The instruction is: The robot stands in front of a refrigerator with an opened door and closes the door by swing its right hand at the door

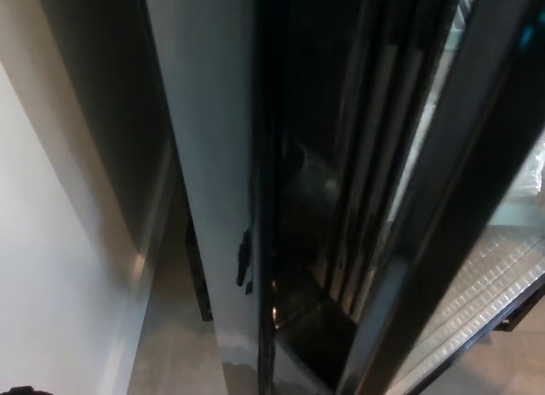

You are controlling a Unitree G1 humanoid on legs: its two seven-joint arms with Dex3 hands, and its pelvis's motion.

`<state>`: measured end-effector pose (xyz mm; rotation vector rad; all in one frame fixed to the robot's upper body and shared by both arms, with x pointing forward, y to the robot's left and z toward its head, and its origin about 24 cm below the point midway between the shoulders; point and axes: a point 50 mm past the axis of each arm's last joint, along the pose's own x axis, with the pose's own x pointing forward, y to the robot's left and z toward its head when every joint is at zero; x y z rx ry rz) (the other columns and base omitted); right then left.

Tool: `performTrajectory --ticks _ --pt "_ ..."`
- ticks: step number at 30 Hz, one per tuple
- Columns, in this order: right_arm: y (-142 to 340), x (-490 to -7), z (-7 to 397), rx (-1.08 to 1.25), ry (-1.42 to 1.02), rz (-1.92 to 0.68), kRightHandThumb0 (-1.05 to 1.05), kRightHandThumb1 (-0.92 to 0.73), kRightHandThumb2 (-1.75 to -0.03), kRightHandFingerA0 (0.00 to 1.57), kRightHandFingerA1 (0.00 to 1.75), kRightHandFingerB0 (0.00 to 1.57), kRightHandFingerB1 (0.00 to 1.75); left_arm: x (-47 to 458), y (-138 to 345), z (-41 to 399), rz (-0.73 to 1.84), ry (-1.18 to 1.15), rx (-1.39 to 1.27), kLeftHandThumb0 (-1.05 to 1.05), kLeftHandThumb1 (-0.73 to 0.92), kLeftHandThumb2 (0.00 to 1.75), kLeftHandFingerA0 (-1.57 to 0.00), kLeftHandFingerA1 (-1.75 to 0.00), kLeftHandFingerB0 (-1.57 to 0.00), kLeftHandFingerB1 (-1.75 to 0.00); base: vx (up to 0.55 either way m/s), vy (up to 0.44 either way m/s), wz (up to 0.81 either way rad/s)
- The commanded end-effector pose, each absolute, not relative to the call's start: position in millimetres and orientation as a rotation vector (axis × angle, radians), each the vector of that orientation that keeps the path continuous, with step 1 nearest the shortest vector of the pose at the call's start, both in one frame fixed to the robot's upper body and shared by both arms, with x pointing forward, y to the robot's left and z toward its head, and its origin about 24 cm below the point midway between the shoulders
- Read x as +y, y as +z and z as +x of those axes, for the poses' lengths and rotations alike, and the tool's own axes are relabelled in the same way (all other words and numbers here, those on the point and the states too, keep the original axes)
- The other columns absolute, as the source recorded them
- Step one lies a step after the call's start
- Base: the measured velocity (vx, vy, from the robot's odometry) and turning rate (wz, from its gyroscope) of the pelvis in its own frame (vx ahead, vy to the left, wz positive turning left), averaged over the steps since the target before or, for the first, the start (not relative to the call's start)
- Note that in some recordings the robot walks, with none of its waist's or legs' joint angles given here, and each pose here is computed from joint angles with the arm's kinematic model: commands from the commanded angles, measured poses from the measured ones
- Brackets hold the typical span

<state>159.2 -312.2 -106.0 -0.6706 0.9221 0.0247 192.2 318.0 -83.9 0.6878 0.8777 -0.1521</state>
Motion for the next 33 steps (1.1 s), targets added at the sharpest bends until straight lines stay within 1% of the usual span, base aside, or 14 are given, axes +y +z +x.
performTrajectory --ticks 1,2,5,6,9,16,18,19,23,24,27,28,29,33 --pt "-106 -312 160 0.900 0.035 -0.703 -0.69 -0.68 -1.02 0.35 0.52 0.20 0.43 328 -83 183 0.710 -0.176 0.885 -0.58 0.87 0.66 -0.35 -0.34 -0.28 -0.31 0.00 0.000 0.00" --pt "-106 -311 159 0.897 0.039 -0.704 -0.70 -0.79 -0.67 0.38 0.36 0.33 0.33 328 -83 182 0.706 -0.174 0.889 -0.59 0.88 0.66 -0.34 -0.33 -0.27 -0.30 0.00 0.000 0.00" --pt "-110 -310 152 0.908 0.058 -0.708 -0.71 -0.69 -1.03 0.35 0.52 0.22 0.44 330 -87 170 0.708 -0.185 0.911 -0.60 0.88 0.67 -0.34 -0.33 -0.26 -0.30 0.00 0.000 0.00" --pt "-111 -309 148 0.914 0.059 -0.702 -0.68 -0.78 -0.67 0.39 0.36 0.34 0.33 331 -89 166 0.706 -0.184 0.920 -0.60 0.88 0.67 -0.34 -0.33 -0.26 -0.30 0.00 0.000 0.00" --pt "-115 -308 139 0.934 0.062 -0.686 -0.65 -0.80 -0.65 0.38 0.34 0.36 0.33 332 -93 154 0.693 -0.181 0.945 -0.59 0.86 0.66 -0.33 -0.33 -0.26 -0.30 0.00 0.000 0.00" --pt "-123 -302 118 0.930 0.060 -0.668 -0.69 -0.77 -0.67 0.41 0.36 0.35 0.33 337 -103 123 0.693 -0.180 1.016 -0.58 0.86 0.66 -0.33 -0.33 -0.26 -0.30 0.00 0.000 0.00" --pt "-122 -299 116 0.878 0.037 -0.671 -0.75 -0.69 -1.01 0.30 0.48 0.24 0.44 337 -104 117 0.686 -0.177 1.025 -0.57 0.86 0.66 -0.33 -0.33 -0.26 -0.30 0.00 0.000 0.00" --pt "-118 -296 119 0.804 0.003 -0.684 -0.67 -0.82 -0.66 0.27 0.30 0.29 0.30 338 -105 113 0.690 -0.180 1.032 -0.57 0.87 0.66 -0.34 -0.33 -0.27 -0.30 0.00 0.000 0.00" --pt "-106 -287 125 0.596 -0.078 -0.693 -0.66 -0.84 -0.66 0.24 0.30 0.25 0.29 339 -106 106 0.714 -0.195 1.043 -0.57 0.89 0.66 -0.35 -0.34 -0.27 -0.31 0.00 0.000 0.00" --pt "-84 -275 131 0.366 -0.117 -0.667 -0.33 -0.57 -1.10 0.00 0.48 0.00 0.46 339 -107 104 0.727 -0.197 1.052 -0.58 0.89 0.67 -0.35 -0.33 -0.28 -0.30 0.00 0.000 0.00" --pt "-51 -262 134 0.136 -0.144 -0.648 -0.33 -0.57 -1.11 0.00 0.49 0.00 0.47 338 -108 104 0.723 -0.192 1.055 -0.58 0.88 0.67 -0.36 -0.34 -0.29 -0.31 0.00 0.000 0.00" --pt "-36 -256 133 0.056 -0.156 -0.637 -0.65 -0.87 -0.65 0.13 0.25 0.16 0.26 339 -108 103 0.713 -0.186 1.057 -0.58 0.88 0.67 -0.36 -0.34 -0.29 -0.31 0.00 0.000 0.00" --pt "-22 -251 133 -0.018 -0.164 -0.615 -0.68 -0.67 -1.01 0.01 0.36 0.09 0.42 339 -108 102 0.710 -0.185 1.059 -0.59 0.87 0.66 -0.36 -0.34 -0.29 -0.31 0.00 0.000 0.00" --pt "46 -232 131 -0.367 -0.205 -0.578 -0.60 -0.83 -0.69 0.09 0.22 0.14 0.25 339 -108 100 0.695 -0.180 1.064 -0.58 0.87 0.66 -0.35 -0.33 -0.29 -0.31 0.00 0.000 0.00"
